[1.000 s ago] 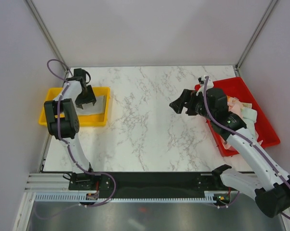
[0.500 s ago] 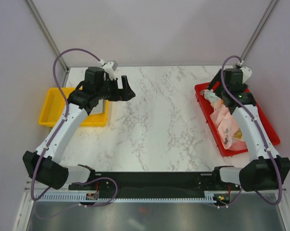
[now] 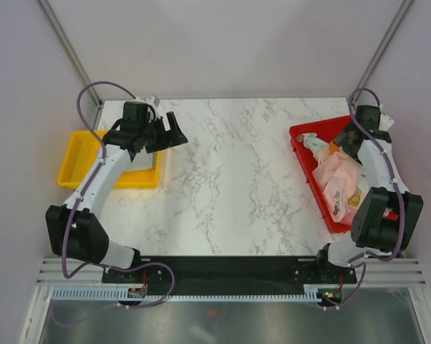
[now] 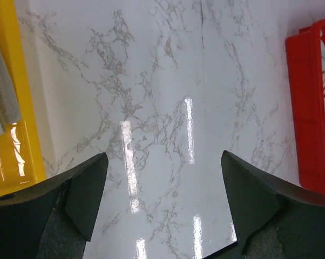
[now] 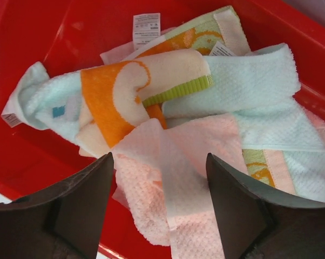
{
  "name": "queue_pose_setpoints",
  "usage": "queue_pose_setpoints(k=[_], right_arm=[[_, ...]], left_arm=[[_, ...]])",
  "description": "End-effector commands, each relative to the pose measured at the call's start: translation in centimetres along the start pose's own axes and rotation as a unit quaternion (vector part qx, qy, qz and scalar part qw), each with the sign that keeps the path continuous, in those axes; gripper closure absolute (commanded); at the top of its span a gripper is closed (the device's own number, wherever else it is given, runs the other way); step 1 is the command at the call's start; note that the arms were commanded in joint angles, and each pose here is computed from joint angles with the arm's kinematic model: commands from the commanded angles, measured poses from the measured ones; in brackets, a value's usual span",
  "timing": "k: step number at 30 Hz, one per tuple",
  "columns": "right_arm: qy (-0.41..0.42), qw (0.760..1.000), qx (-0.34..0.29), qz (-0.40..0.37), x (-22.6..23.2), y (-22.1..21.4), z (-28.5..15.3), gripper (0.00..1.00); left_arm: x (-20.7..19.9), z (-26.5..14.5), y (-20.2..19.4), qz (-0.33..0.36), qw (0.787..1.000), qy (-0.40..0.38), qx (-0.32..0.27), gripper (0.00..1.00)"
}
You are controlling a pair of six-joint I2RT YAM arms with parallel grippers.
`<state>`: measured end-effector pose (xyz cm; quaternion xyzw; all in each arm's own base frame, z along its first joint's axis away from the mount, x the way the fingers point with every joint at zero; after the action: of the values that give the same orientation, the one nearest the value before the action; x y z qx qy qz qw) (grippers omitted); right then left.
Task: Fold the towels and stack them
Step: Grab crumpled towel, then move the towel to the center of the board
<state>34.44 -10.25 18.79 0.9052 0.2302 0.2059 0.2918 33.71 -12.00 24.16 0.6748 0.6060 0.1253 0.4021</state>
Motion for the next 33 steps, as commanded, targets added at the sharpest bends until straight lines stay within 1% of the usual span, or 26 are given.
queue_pose_setpoints(k=[1,4,5,7,8,9,11,12,13,14,15,16,17,18,20,21,22,23,24,26,27,29,30,31,32,33], right_arm=[[-0.011,1.000,0.011,-0.010,-0.6,0.6,1.1,0.25],[-0.009,1.000,0.001,-0.011,-0.9,1.6,0.1,0.61],[0.002,1.000,-0.014,-0.009,-0.7,2.5,-1.2,0.80],[0.048,0.998,-0.033,-0.004,0.4,4.3,-4.3,1.00],[0.078,0.996,-0.035,-0.006,1.2,4.8,-5.7,1.00],[0.132,0.991,-0.031,-0.010,2.8,5.2,-7.6,1.00],[0.209,0.977,-0.028,-0.015,4.4,5.4,-11.3,1.00],[0.256,0.966,-0.021,-0.023,5.7,5.2,-13.4,1.00],[0.322,0.946,-0.001,-0.027,6.8,4.5,-16.2,1.00],[0.361,0.932,0.006,-0.031,7.7,4.1,-18.0,1.00],[0.405,0.913,0.021,-0.045,9.0,2.7,-20.2,1.00],[0.458,0.888,0.034,-0.040,9.8,1.9,-23.0,1.00],[0.489,0.869,0.052,-0.047,10.3,0.8,-24.4,1.00],[0.521,0.846,0.087,-0.070,11.3,-1.9,-25.9,1.00],[0.542,0.826,0.128,-0.083,11.6,-4.5,-27.2,1.00],[0.542,0.818,0.166,-0.099,11.6,-7.4,-26.9,1.00],[0.559,0.804,0.175,-0.102,11.8,-8.5,-27.2,1.00],[0.546,0.801,0.222,-0.108,11.2,-11.8,-25.9,1.00],[0.556,0.792,0.225,-0.110,11.4,-12.9,-25.6,1.00],[0.544,0.790,0.256,-0.122,10.8,-16.2,-24.0,1.00],[0.520,0.793,0.286,-0.139,9.7,-19.4,-22.2,1.00],[0.519,0.782,0.305,-0.161,9.4,-22.6,-20.7,1.00],[0.506,0.778,0.322,-0.189,8.3,-25.3,-19.8,0.98],[0.479,0.784,0.336,-0.208,7.6,-27.0,-18.4,0.93],[0.461,0.782,0.347,-0.234,6.7,-28.5,-17.8,0.89],[0.427,0.790,0.355,-0.261,5.5,-29.5,-16.5,0.83]], left_arm=[[-2.3,-1.8,1.8,-0.002,0.998,-0.054,-0.033,0.08],[-3.4,-2.5,1.2,-0.004,0.995,-0.093,-0.034,0.09],[-3.4,-2.3,0.6,-0.005,0.994,-0.103,-0.026,0.09],[-3.6,-2.2,0.2,-0.001,0.994,-0.111,-0.019,0.09],[-3.7,-2.3,0.2,0.001,0.993,-0.116,-0.019,0.09],[-3.7,-2.4,0.2,0.002,0.993,-0.116,-0.021,0.09],[-4.3,-3.1,0.4,0.005,0.991,-0.135,-0.025,0.09],[-4.5,-3.2,0.5,0.006,0.990,-0.142,-0.025,0.09],[-4.7,-3.4,0.6,0.009,0.989,-0.147,-0.027,0.09],[-4.8,-3.5,0.6,0.009,0.987,-0.156,-0.025,0.08],[-5.0,-3.8,0.6,0.011,0.987,-0.161,-0.026,0.08],[-5.2,-4.0,0.7,0.014,0.986,-0.165,-0.033,0.08],[-5.5,-4.5,0.9,0.016,0.984,-0.174,-0.039,0.08],[-5.6,-4.7,0.9,0.019,0.983,-0.177,-0.041,0.08],[-5.8,-5.1,1.2,0.021,0.982,-0.181,-0.045,0.08],[-6.0,-5.6,1.2,0.021,0.981,-0.183,-0.051,0.08],[-5.9,-5.6,0.9,0.013,0.982,-0.182,-0.047,0.08],[-5.8,-5.6,0.8,0.007,0.983,-0.177,-0.047,0.08],[-5.5,-5.1,0.2,0.000,0.985,-0.169,-0.039,0.08],[-4.6,-4.3,-0.4,-0.009,0.989,-0.142,-0.034,0.08],[-4.2,-4.0,-0.7,-0.013,0.991,-0.129,-0.033,0.08],[-3.1,-2.8,-1.8,-0.021,0.995,-0.097,-0.018,0.08],[-2.6,-2.4,-2.1,-0.020,0.996,-0.087,-0.015,0.08],[-2.1,-1.8,-2.7,-0.021,0.997,-0.073,-0.007,0.08],[-1.8,-1.5,-2.9,-0.018,0.997,-0.068,-0.002,0.08],[-1.7,-1.2,-3.3,-0.015,0.998,-0.067,0.004,0.09]])
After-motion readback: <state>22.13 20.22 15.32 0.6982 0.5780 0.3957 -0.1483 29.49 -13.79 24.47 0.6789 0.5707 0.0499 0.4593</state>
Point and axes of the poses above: each gripper's point midway between its finger pads, its own z axis out along the fingers, its own x axis along the line the jaws close on, y = z × x, the point moved 5 cm from there along -z, back along the fingers, and after that the axes turned 12 degrees about z, right-handed, at the moved point
